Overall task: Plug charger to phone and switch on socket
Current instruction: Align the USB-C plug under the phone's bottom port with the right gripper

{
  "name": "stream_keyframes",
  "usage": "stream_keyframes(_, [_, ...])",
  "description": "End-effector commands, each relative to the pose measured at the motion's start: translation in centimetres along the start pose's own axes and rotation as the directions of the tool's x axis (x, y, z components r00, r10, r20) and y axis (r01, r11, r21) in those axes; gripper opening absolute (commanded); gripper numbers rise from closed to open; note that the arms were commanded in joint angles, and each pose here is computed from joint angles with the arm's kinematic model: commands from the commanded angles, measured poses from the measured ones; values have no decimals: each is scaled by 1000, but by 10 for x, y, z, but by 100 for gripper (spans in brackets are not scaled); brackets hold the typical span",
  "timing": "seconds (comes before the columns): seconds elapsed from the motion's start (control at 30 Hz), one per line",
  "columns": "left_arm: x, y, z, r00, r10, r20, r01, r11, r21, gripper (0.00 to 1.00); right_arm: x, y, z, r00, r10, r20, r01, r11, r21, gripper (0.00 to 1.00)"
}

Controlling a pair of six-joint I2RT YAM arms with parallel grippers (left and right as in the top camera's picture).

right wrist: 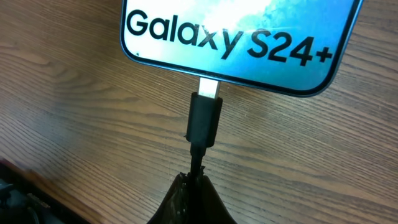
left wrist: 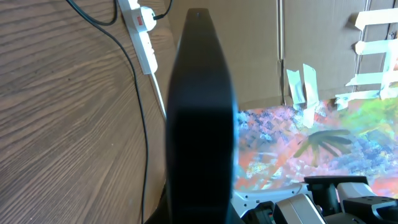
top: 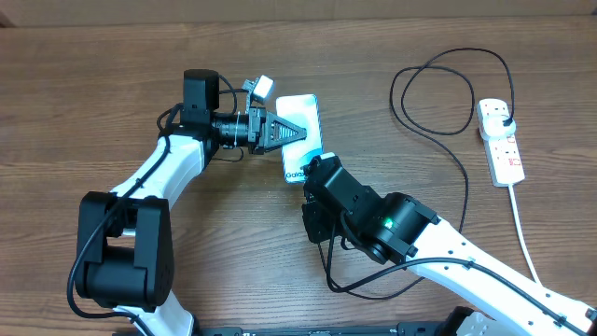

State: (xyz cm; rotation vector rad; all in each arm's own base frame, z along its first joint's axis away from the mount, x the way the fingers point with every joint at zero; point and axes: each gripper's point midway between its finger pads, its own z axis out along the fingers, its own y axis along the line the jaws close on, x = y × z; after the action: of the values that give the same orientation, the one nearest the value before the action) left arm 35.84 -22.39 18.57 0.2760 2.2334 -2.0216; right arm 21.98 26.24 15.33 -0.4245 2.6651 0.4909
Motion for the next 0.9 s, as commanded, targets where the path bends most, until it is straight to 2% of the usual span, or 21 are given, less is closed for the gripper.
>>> stream_keyframes(0.0, [3,-13,2,999,-12,-37,14,999,49,4,-11,10,-8,1000,8,28,-7,999,-35,4])
stream_keyframes(0.87, [4,-14,1,998,45,-38,-43,997,57,4,-13,10,-8,999,13,36,-12,999,-39,4])
